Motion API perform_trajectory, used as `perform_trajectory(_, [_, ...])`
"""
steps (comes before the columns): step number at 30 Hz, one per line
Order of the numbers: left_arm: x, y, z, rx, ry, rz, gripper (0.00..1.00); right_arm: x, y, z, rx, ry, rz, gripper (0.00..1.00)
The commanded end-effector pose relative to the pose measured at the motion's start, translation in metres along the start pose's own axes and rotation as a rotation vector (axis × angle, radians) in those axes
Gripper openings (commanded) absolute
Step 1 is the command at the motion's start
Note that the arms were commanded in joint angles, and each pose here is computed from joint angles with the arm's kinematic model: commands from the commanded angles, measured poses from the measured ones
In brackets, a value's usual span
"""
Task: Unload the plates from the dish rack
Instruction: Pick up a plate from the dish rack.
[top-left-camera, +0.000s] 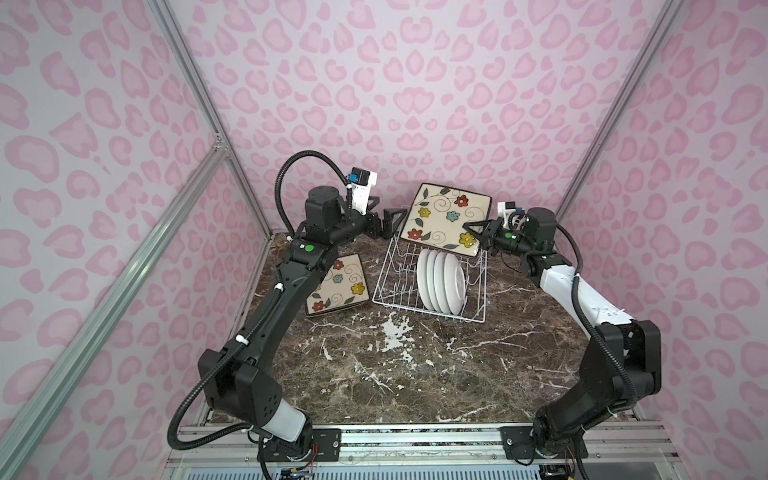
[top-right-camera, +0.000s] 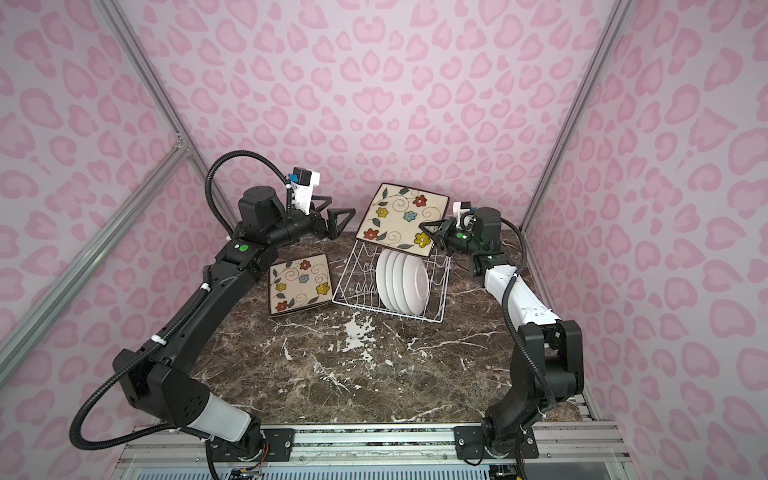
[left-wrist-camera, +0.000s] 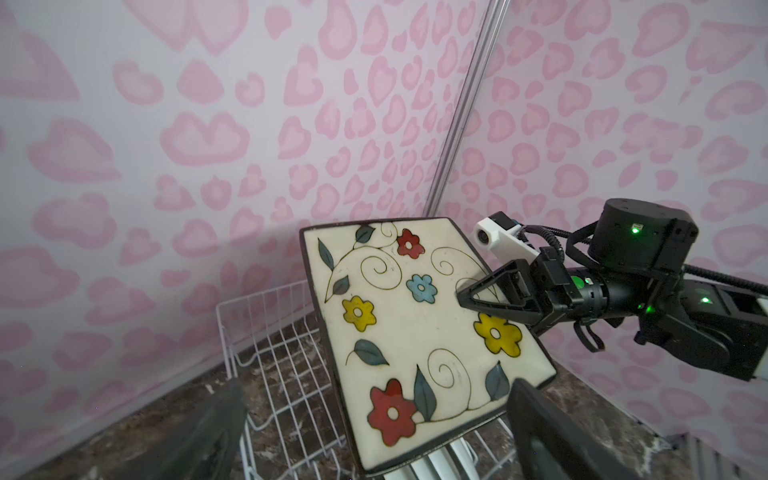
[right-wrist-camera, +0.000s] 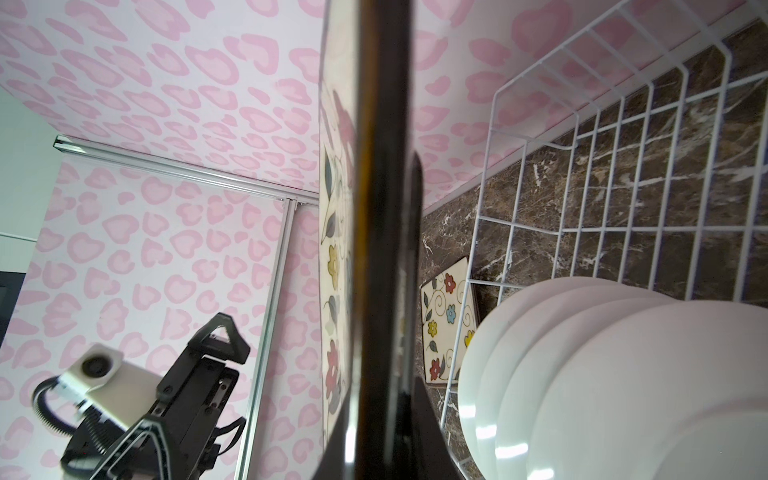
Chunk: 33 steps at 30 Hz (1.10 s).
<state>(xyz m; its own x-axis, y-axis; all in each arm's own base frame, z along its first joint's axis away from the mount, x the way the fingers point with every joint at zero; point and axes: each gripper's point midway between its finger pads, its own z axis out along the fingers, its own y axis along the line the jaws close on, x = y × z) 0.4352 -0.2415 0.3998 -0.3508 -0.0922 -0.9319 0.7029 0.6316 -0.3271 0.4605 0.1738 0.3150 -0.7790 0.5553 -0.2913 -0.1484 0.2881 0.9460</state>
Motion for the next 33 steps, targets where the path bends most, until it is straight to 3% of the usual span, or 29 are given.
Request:
perform_trajectory(1, [0.016,-0.010,0.010,0.153,0.083,-0.220,0.98,0.001,0.043,0.000,-0.151,0.003,-0.200,0.00])
perform_trajectory(7, [0.042,0.002,0.035,0.208,0.213,-0.312,0.95,0.023,0.042,0.017,-0.117,0.086,-0.257,0.00])
perform_trajectory(18, [0.073,0.008,0.053,0.288,0.322,-0.430,0.81,0.036,0.045,0.035,-0.140,0.126,-0.291,0.00])
perform_trajectory(28, [0.078,0.002,0.053,0.356,0.336,-0.473,0.36,0.037,0.042,0.040,-0.159,0.122,-0.283,0.00])
perform_trajectory(33, [0.078,-0.003,0.051,0.385,0.333,-0.487,0.08,0.037,0.035,0.042,-0.150,0.126,-0.271,0.00])
